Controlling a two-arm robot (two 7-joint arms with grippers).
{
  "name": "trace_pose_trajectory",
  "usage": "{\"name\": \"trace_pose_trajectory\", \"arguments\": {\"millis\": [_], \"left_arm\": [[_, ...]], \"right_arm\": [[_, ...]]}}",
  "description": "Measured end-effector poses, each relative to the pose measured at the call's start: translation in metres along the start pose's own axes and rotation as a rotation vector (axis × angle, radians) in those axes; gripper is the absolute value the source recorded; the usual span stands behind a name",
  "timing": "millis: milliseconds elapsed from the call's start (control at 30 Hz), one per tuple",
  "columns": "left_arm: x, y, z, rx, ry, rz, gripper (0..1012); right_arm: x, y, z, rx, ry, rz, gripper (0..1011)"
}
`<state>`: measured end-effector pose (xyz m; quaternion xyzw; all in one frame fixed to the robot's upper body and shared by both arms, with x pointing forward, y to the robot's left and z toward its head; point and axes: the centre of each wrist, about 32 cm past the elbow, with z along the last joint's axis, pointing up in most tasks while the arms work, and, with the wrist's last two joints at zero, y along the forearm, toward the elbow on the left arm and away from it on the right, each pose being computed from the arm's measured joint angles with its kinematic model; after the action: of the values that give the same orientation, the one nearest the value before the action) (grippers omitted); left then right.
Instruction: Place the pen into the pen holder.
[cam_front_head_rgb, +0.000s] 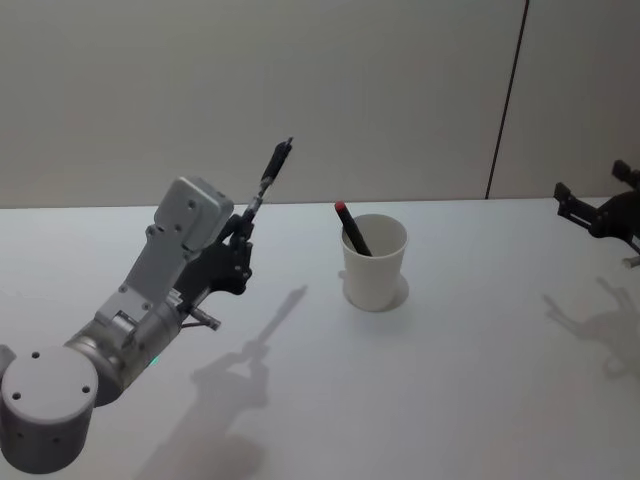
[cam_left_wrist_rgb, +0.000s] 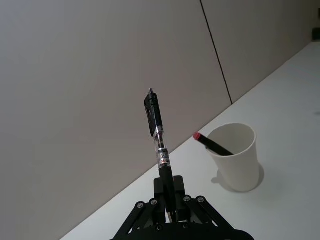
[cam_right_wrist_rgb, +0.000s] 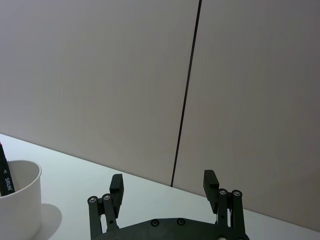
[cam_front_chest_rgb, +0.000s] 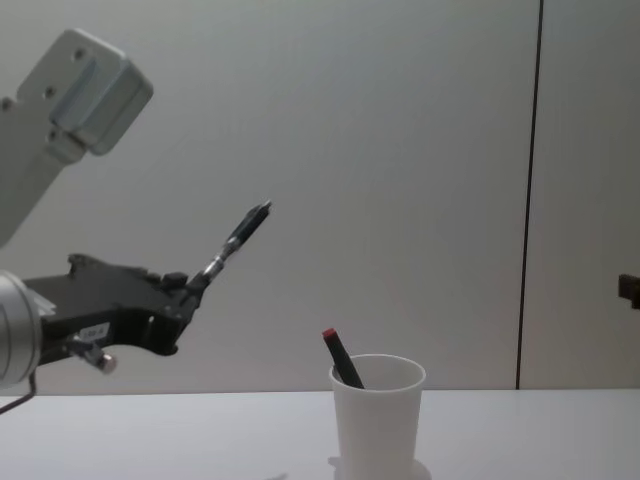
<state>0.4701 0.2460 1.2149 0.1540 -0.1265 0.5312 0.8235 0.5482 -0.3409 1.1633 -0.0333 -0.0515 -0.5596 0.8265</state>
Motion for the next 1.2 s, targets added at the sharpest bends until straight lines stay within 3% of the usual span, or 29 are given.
{"name": "trace_pose_trajectory", "arguments": {"millis": [267, 567, 767, 1200], "left_arm": [[0.0001, -0.0029, 0.0017, -0.086, -0.014, -0.056, 122], [0.0, -0.0081, -0.0009, -0.166, -0.008, -0.118, 122], [-0.001, -0.0155, -0.0031, -0.23, 0.001, -0.168, 122], [-0.0011, -0.0344, -0.0055, -0.303, 0.013, -0.254, 122]], "right_arm": [[0.0, 0.0, 0.0, 0.0, 0.0, 0.0, 1002], [0.0, 0.0, 0.0, 0.0, 0.0, 0.0, 1002], [0.0, 0.0, 0.0, 0.0, 0.0, 0.0, 1002], [0.0, 0.0, 0.0, 0.0, 0.0, 0.0, 1002]]}}
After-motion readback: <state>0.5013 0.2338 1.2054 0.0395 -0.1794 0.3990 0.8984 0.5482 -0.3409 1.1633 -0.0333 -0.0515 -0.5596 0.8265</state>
